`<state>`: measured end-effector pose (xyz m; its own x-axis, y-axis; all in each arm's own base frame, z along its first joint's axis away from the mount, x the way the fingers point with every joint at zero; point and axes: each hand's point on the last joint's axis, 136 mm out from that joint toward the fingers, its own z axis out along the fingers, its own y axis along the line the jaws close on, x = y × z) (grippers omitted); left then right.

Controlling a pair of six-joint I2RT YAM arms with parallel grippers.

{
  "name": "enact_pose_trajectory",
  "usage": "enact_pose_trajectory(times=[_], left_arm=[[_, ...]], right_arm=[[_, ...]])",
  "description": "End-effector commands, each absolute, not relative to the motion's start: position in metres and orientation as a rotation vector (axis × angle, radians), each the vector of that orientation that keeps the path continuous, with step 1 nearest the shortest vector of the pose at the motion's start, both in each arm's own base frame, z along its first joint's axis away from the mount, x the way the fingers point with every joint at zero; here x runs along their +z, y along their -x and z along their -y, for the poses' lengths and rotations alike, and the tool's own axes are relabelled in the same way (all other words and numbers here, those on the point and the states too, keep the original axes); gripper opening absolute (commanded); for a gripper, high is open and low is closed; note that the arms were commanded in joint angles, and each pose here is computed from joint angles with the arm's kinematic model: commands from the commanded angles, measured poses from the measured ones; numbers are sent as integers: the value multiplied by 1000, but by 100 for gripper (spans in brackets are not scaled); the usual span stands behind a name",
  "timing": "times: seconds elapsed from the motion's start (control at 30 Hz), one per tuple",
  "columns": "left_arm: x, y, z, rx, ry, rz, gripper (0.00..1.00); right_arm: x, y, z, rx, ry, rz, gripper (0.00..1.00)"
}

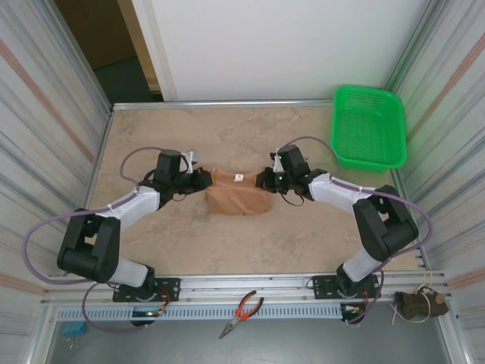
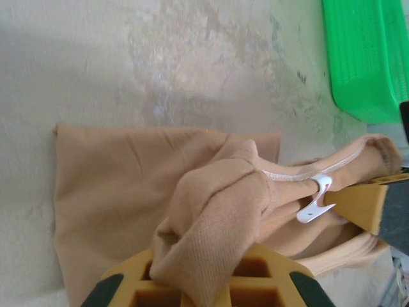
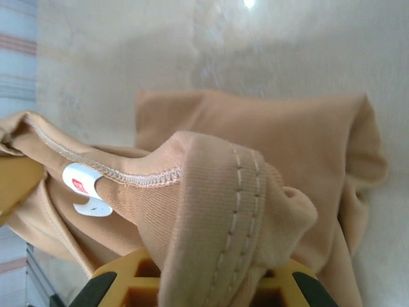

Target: Fold the inside-out t-shirt

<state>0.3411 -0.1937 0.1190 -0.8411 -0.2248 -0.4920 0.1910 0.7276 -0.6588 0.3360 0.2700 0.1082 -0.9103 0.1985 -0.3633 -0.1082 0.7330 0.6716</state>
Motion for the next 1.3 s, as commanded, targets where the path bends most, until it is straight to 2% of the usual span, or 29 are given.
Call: enact_pose_trajectory(times=[0.0, 0.43, 0.47, 0.53, 0.57, 0.6, 0.67, 0.77, 0.87, 1.03, 1.17, 1.27], left_arm=[[135, -370, 187, -897, 10, -2290, 0], [52, -395, 181, -737, 59, -2479, 0], [48, -397, 180, -725, 58, -2489, 0], [45, -401, 177, -694, 56, -2505, 1], [47, -405, 176, -683, 52, -2506, 6], [50, -408, 175, -679, 49, -2500, 13], [66, -414, 174, -690, 42, -2469, 34], [100, -414, 170, -689, 37, -2404, 54], [131, -403, 172, -736, 48, -2347, 62], [152, -370, 197, -855, 42, -2282, 65], [130, -357, 220, -986, 54, -2293, 64], [100, -359, 224, -1000, 85, -2354, 64]], right_arm=[[124, -369, -267, 917, -29, -2439, 0], [54, -415, -262, 764, -139, -2549, 0], [53, -419, -260, 758, -149, -2551, 7], [54, -426, -255, 744, -161, -2550, 36], [60, -429, -252, 733, -160, -2540, 44], [66, -431, -247, 717, -161, -2525, 48], [86, -430, -237, 701, -154, -2484, 52], [113, -416, -227, 706, -150, -2443, 51], [134, -396, -230, 783, -132, -2420, 43], [142, -375, -263, 912, -65, -2422, 26], [118, -383, -284, 1009, -118, -2446, 16], [92, -396, -283, 1037, -194, -2456, 13]])
